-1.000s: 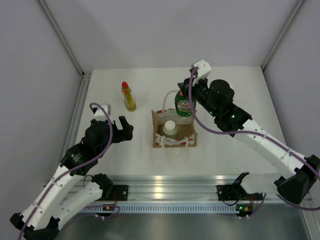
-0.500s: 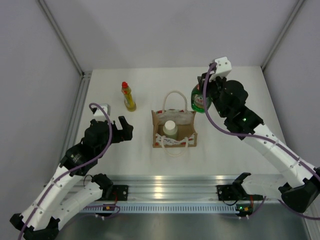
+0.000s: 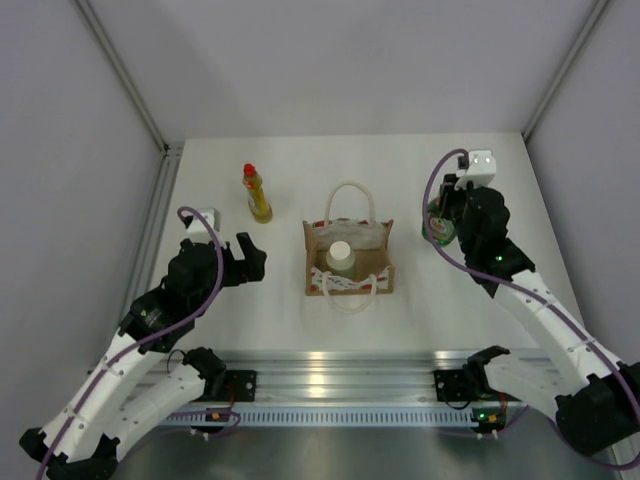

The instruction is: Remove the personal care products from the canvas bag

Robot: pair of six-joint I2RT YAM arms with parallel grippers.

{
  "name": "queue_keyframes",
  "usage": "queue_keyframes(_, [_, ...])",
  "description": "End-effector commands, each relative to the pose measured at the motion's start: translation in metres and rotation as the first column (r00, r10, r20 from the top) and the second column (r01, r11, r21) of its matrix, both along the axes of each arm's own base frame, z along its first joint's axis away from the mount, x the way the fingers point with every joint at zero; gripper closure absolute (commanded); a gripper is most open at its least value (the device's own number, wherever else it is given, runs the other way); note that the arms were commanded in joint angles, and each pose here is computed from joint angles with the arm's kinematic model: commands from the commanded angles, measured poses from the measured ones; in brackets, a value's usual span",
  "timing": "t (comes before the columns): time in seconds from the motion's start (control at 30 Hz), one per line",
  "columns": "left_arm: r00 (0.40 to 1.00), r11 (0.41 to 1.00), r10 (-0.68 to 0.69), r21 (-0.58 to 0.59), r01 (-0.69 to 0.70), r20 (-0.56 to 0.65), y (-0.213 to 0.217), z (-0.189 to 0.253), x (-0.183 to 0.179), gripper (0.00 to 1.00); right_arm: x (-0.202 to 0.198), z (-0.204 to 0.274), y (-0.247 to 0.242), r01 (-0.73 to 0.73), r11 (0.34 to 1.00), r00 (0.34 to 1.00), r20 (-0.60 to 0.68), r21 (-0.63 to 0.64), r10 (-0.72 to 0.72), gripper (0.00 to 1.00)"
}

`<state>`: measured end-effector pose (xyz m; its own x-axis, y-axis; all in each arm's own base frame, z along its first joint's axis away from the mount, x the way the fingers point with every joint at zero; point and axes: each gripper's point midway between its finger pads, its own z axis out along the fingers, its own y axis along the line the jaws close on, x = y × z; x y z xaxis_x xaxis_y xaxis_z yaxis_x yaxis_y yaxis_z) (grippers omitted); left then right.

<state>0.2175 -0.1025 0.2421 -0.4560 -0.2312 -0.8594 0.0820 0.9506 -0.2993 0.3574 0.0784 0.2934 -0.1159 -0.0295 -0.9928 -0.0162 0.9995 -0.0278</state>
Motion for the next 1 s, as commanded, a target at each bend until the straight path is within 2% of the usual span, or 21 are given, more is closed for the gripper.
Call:
queue_keyframes(0.0, [1.000,1.000,-0.010,-0.001,0.010,-0.002,-0.002,-0.001,0.000,0.02,-0.003,0.068,-0.004,-0.036,0.993,0.961,0.277,0.113,0.004,1.00])
queue_keyframes(0.3, [1.000,1.000,-0.012,-0.002,0.012,-0.006,-0.002,-0.002,0.000,0.02,-0.001,0.015,-0.012,-0.017,0.992,0.970,0.242,0.125,-0.013,1.00])
queue_keyframes(0.63, [1.000,1.000,-0.016,-0.001,0.016,-0.012,-0.004,-0.003,0.001,0.02,-0.006,-0.018,-0.015,-0.014,0.990,0.979,0.205,0.140,-0.015,0.98])
queue_keyframes(0.67, [1.000,1.000,-0.016,0.000,0.016,-0.013,-0.004,-0.004,0.000,0.02,-0.007,-0.020,-0.016,-0.005,0.989,0.980,0.200,0.145,-0.025,0.90])
queue_keyframes(0.7, [1.000,1.000,-0.018,0.001,0.018,-0.013,-0.004,-0.004,0.000,0.02,-0.007,-0.025,-0.018,0.002,0.989,0.981,0.190,0.148,-0.031,0.77])
queue_keyframes(0.73, [1.000,1.000,-0.017,0.000,0.017,-0.014,-0.004,-0.004,0.000,0.02,-0.008,-0.028,-0.017,0.004,0.988,0.982,0.186,0.155,-0.033,0.49])
queue_keyframes(0.77, [1.000,1.000,-0.019,0.002,0.019,-0.013,-0.004,-0.004,0.000,0.02,-0.008,-0.029,-0.020,0.014,0.986,0.982,0.183,0.165,-0.045,0.39])
queue_keyframes(0.8, [1.000,1.000,-0.020,0.003,0.020,-0.015,-0.004,-0.004,0.000,0.02,-0.009,-0.033,-0.020,0.016,0.986,0.983,0.176,0.168,-0.046,0.32])
queue_keyframes(0.83, [1.000,1.000,-0.023,0.001,0.023,-0.015,-0.004,-0.004,0.000,0.02,-0.009,-0.034,-0.020,0.018,0.985,0.984,0.173,0.170,-0.048,0.21])
queue_keyframes(0.93, [0.999,1.000,-0.028,0.001,0.028,-0.019,-0.006,-0.005,0.000,0.02,-0.009,-0.034,-0.020,0.017,0.985,0.985,0.168,0.174,-0.047,0.08])
queue_keyframes(0.97, [0.999,1.000,-0.027,0.003,0.027,-0.019,-0.006,-0.005,0.001,0.02,-0.009,-0.031,-0.018,0.009,0.985,0.984,0.173,0.175,-0.040,0.07])
